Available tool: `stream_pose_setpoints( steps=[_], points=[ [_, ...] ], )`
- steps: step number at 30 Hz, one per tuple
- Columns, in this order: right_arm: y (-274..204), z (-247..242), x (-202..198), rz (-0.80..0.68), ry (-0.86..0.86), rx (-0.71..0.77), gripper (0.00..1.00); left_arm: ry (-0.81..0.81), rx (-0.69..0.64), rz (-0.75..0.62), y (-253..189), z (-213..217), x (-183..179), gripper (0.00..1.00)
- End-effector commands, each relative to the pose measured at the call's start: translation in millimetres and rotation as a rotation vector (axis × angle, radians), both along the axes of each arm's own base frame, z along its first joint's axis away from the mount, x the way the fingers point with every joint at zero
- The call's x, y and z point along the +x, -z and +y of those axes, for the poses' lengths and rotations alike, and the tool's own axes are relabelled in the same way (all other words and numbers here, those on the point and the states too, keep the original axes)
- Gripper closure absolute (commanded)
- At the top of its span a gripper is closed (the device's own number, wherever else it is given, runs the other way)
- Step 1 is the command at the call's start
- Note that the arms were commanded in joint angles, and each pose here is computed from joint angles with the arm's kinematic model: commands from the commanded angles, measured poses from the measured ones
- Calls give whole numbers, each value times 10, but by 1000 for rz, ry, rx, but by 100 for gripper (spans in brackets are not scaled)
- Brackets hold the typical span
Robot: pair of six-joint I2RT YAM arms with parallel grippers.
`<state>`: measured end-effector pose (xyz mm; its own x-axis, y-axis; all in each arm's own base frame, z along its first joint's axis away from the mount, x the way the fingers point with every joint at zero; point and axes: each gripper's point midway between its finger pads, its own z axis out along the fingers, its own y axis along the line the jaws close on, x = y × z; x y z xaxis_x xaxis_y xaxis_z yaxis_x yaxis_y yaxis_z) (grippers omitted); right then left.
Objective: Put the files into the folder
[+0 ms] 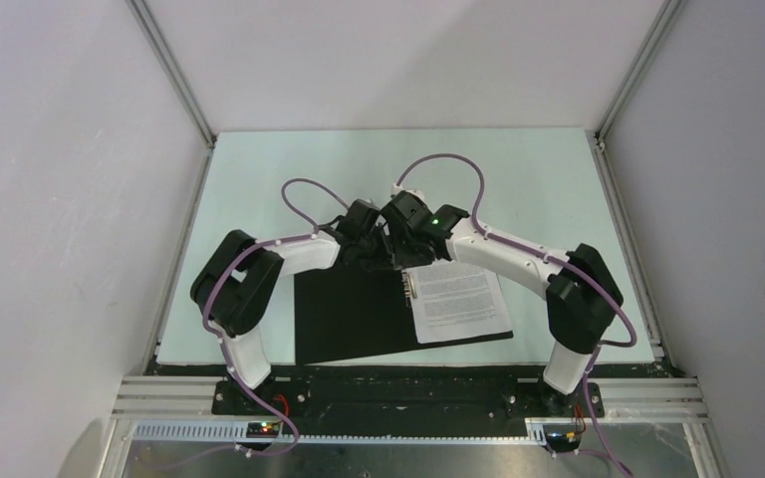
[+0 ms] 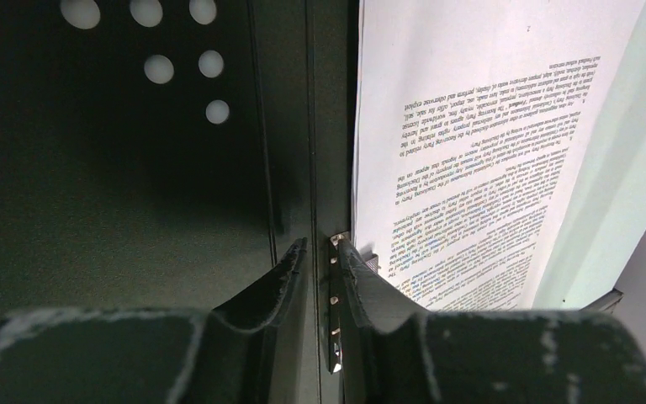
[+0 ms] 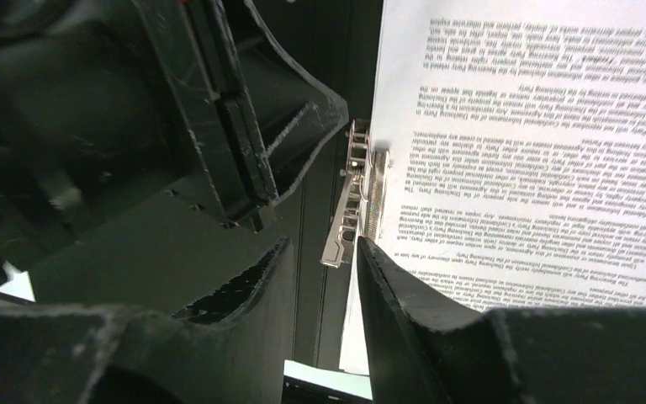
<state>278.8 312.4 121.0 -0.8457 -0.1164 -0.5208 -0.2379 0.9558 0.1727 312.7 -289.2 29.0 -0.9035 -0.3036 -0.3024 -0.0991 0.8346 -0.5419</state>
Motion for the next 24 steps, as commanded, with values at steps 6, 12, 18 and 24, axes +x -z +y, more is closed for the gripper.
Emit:
stream_pose_setpoints(
  steps=[6,12,18,24],
  points=[
    [162,27,-128,82,42,5,70,23,-33,-44,-182,-47,37,77],
    [255,32,-152,103,47,0,75,23,-33,-42,-175,-45,34,77],
    [366,16,-209,125,42,-19,75,24,-31,-37,-152,-39,19,78],
    [442,25,-250,137,37,-25,76,26,-31,-33,-137,-41,14,78]
  ],
)
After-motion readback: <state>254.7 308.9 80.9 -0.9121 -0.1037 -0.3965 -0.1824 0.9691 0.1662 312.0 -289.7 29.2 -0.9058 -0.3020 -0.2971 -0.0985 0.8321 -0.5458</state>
